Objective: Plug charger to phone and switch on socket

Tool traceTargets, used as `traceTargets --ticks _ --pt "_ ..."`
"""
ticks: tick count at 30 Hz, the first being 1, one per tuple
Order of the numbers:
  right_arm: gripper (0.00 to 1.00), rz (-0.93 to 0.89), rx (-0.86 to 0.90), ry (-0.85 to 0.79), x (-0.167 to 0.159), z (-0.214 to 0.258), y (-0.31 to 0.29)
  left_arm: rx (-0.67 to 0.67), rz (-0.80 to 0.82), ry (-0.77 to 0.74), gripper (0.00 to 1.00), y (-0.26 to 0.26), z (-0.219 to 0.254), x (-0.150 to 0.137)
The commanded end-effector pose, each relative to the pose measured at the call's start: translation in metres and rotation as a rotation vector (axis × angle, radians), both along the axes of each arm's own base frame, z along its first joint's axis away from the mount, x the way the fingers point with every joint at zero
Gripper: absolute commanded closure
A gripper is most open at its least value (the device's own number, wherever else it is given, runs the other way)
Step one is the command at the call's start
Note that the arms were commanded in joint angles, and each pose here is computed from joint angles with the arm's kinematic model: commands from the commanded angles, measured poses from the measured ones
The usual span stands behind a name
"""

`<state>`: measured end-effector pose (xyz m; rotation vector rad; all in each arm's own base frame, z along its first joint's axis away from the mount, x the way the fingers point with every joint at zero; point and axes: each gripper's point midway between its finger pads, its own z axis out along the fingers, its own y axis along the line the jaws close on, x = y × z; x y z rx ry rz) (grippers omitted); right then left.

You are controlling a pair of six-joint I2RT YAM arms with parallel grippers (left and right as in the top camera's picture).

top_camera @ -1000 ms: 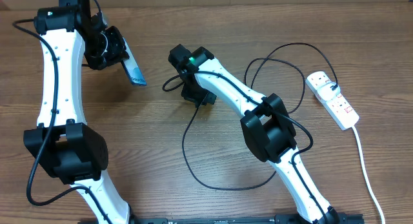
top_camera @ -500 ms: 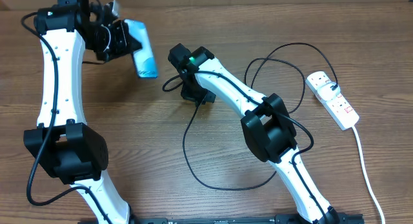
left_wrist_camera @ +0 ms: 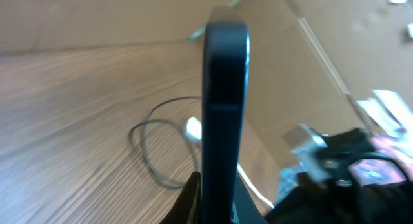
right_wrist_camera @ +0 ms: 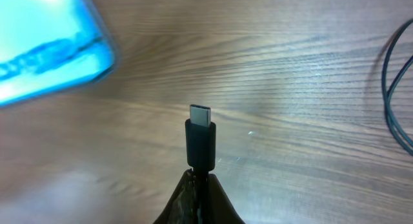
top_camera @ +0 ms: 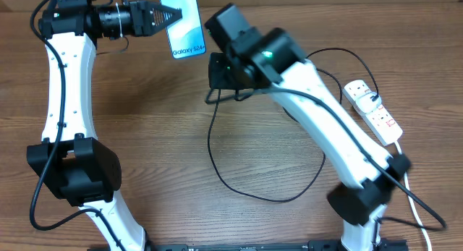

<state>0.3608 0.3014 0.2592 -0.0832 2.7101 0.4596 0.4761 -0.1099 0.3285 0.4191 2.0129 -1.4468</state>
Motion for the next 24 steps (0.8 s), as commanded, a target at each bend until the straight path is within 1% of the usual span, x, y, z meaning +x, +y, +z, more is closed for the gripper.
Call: traceTargets --ticks 1,5,7,13,20,24 --pt "0.96 0.123 0.017 -0.011 -0.024 0.014 0.015 -0.154 -0.147 -0.054 0.96 -0.012 0.043 -0.026" --pt "0.96 0.183 0.022 -0.019 -0.046 0.020 0.031 -0.204 -0.210 -0.095 0.96 -0.014 0.055 -0.034" --pt "0.96 0.199 0.017 -0.038 -0.050 0.021 0.039 -0.206 -0.209 -0.083 0.96 -0.014 0.055 -0.034" --pt "0.96 0.159 -0.055 -0.145 -0.040 0.026 0.038 -0.211 -0.209 -0.063 0.96 -0.015 0.055 -0.034" --pt "0.96 0.123 -0.074 -0.198 -0.029 0.031 0.034 -0.214 -0.221 -0.052 0.96 -0.021 0.054 -0.036" --pt "0.96 0.115 -0.062 -0.222 -0.024 0.035 0.037 -0.226 -0.226 0.012 0.96 -0.026 0.054 -0.038"
